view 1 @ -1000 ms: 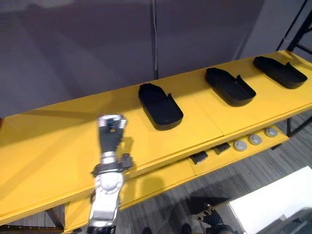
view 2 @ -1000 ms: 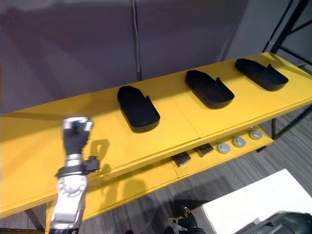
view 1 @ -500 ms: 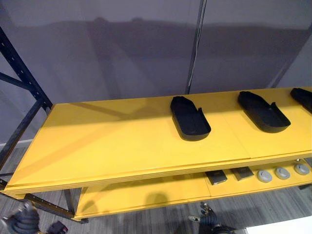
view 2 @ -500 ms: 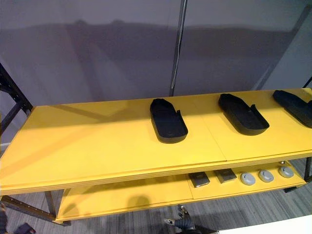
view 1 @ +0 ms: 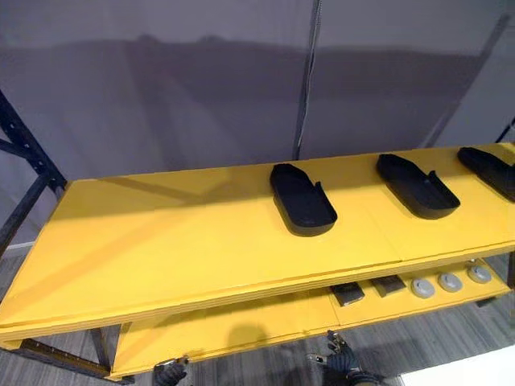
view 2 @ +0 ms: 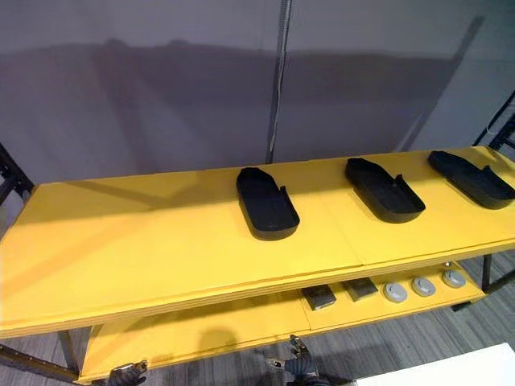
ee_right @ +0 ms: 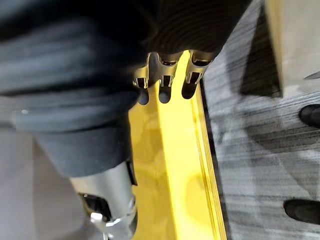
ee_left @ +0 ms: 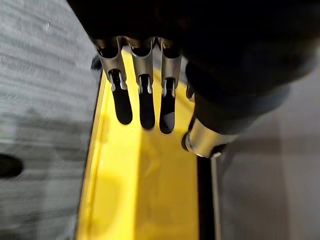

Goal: Walk over and take plastic housings, then place them on the shelf

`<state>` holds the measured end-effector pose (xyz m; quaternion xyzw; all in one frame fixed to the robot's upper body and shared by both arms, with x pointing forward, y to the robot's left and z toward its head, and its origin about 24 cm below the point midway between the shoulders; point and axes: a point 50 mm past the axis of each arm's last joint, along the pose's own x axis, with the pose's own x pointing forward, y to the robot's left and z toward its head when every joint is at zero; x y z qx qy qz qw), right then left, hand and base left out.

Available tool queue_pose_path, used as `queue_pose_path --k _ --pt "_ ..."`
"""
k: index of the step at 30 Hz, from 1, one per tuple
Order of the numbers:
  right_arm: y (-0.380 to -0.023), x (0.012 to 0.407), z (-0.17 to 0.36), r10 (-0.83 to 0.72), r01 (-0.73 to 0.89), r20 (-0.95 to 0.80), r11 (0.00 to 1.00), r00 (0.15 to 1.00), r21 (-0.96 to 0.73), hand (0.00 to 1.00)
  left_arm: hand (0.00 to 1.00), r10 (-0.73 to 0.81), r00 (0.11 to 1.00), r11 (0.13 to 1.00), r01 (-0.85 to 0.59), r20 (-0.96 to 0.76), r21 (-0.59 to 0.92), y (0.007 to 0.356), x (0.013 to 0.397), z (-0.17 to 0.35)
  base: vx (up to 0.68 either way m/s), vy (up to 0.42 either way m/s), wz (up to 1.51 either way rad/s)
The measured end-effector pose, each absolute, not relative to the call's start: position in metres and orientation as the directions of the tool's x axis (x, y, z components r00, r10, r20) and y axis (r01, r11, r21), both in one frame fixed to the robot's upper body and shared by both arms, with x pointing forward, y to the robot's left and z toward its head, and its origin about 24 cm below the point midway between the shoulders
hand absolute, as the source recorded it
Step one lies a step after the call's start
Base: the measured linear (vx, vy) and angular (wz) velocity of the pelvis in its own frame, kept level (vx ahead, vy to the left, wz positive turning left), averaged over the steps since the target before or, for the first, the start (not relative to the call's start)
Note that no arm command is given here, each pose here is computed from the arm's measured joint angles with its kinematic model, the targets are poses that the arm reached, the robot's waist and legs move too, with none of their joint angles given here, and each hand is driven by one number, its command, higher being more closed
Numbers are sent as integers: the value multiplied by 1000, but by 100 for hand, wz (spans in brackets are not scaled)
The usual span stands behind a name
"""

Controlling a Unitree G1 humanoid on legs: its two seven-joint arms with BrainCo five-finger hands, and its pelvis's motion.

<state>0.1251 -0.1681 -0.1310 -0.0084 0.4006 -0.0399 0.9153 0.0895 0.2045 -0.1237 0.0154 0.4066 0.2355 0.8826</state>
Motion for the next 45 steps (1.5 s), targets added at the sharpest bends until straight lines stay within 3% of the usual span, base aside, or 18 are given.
queue_pose_path --k 9,19,29,33,36,45 --pt "-178 118 -137 -164 147 -755 985 635 -91 0 0 339 606 939 -258 -719 225 188 105 -129 -1 -9 -19" --pt "-182 120 -136 -188 173 -747 980 637 -99 0 0 318 598 948 -202 -736 245 186 102 -133 -40 -16 -6" --pt "-174 157 -114 -171 161 -644 984 746 -75 0 0 336 636 942 -245 -695 231 186 113 -124 -81 23 -43" --pt "-161 174 -104 -138 129 -597 990 791 -58 0 0 357 699 934 -272 -620 231 190 144 -111 -125 82 -117" --pt "-163 167 -110 -143 129 -623 989 769 -68 0 0 329 736 944 -233 -592 235 185 161 -106 -61 71 -71" --pt "-190 153 -128 -180 54 -706 979 685 -198 0 0 279 739 956 -155 -613 249 177 170 -110 -35 -68 -92"
